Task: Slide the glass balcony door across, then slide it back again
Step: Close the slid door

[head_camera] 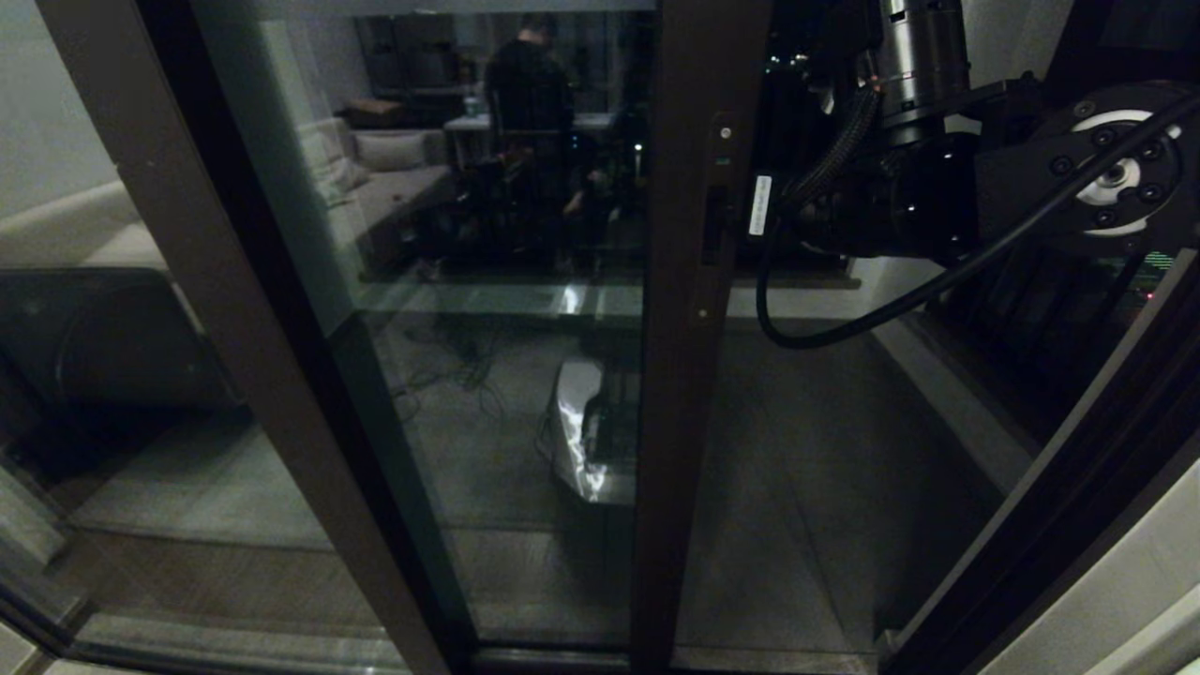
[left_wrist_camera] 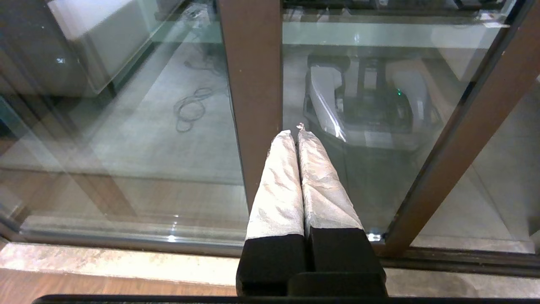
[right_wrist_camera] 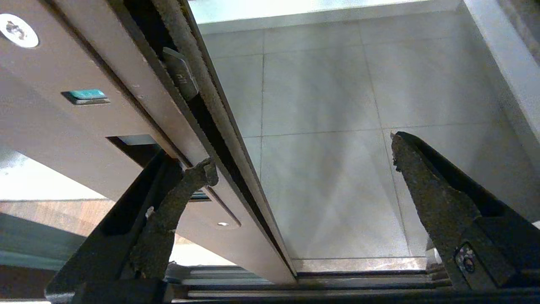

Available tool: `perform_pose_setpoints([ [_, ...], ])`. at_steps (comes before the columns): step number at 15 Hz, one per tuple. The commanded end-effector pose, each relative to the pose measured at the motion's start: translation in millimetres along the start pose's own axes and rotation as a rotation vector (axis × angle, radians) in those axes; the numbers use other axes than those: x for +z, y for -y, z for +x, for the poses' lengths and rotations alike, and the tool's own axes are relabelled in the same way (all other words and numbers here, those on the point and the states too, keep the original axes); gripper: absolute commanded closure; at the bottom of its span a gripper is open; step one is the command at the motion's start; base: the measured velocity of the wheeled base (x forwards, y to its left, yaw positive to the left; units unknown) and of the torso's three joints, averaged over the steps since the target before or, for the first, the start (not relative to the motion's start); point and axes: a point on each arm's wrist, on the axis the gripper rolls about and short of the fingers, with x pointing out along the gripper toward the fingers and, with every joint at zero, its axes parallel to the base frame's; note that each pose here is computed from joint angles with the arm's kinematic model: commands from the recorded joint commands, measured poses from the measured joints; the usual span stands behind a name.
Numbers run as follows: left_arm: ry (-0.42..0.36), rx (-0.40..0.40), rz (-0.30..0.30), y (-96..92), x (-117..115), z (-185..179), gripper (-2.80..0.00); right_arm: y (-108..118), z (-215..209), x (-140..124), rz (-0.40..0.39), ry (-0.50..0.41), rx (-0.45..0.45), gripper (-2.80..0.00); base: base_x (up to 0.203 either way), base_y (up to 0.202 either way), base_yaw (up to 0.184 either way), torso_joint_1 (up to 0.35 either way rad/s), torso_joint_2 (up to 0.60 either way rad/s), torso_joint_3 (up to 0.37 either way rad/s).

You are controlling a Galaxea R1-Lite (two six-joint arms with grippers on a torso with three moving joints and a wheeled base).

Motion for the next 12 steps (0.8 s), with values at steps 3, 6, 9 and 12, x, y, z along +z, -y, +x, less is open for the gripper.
perform_pose_setpoints([
  [3,-0.001,0.000,0.000,0.0,0,0,0.00,6,0,1,0.002,0.000,-0.018,-2.80,0.000,0.000,0.000,0.000,0.00,0.000],
  [6,-0.002,0.000,0.000,0.0,0,0,0.00,8,1,0,0.001,-0.004,-0.025,-2.80,0.000,0.000,0.000,0.000,0.00,0.000],
  [9,-0.001,0.000,0.000,0.0,0,0,0.00,15,2,4,0.009,0.005,-0.042,-2.80,0.000,0.000,0.000,0.000,0.00,0.000],
  [12,-0.001,0.000,0.000,0.0,0,0,0.00,22,-5,4,-0.012,-0.002,-0.050,-2.80,0.000,0.000,0.000,0.000,0.00,0.000],
])
